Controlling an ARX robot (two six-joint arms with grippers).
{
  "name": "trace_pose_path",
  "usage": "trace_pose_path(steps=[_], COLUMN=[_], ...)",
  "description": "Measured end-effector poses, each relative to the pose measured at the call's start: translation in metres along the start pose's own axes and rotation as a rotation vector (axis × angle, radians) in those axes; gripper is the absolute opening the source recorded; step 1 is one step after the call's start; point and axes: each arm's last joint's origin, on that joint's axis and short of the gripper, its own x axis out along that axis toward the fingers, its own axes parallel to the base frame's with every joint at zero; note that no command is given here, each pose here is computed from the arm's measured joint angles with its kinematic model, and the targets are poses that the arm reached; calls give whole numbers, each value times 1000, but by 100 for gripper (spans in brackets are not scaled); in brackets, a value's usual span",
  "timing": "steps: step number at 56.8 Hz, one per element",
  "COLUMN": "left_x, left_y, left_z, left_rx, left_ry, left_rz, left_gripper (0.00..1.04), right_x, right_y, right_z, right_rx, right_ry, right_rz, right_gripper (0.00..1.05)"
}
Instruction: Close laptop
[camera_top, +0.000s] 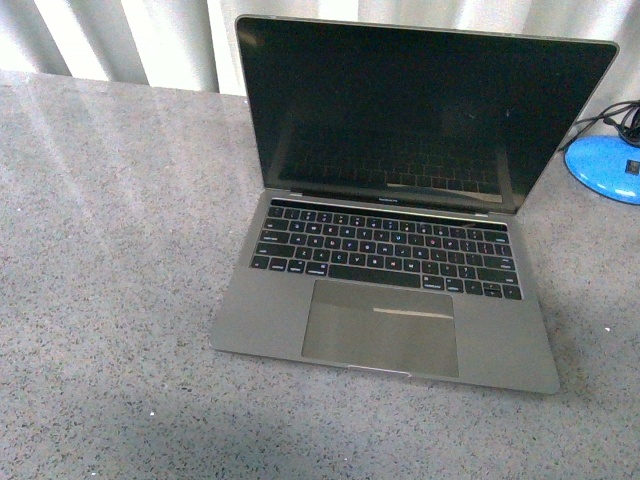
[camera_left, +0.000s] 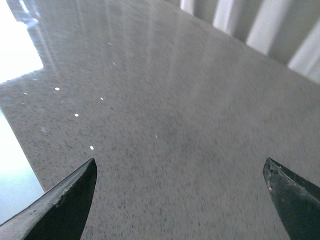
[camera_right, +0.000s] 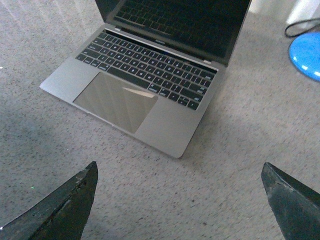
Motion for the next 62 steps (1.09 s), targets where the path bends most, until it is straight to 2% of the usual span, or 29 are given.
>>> trace_pose_path(steps=[5, 11, 19, 31, 45, 48, 50, 62], left_x=[5, 19, 55, 79, 95, 97, 99, 109], left_y=[-9, -28, -75, -138, -189, -195, -199, -223], left_z=[11, 32, 49, 57, 62, 63, 63, 65], left_rx=[-46, -33, 94, 208, 300, 318, 324, 403], left_ry=[-20, -25, -4, -27, -55, -62, -63, -77], left_rz=[-54, -202, -425, -615, -763, -775, -783, -876], left_gripper=[98, 98, 98, 98, 98, 90, 85, 49], right_x=[8, 24, 72, 117, 138, 140, 141, 154], right_y=[-9, -19, -43, -68, -74, -74, -75, -73], right_z=[20, 46, 91, 114, 141, 146, 149, 157], right_rx=[-109, -238, -388, -432, -488, -499, -502, -534], right_ry=[-24, -51, -44, -34, -79, -90, -95, -89], right_rz=[-31, -11, -51, -112, -100, -96, -94, -38], right_gripper=[95, 95, 95, 95, 95, 95, 91, 56])
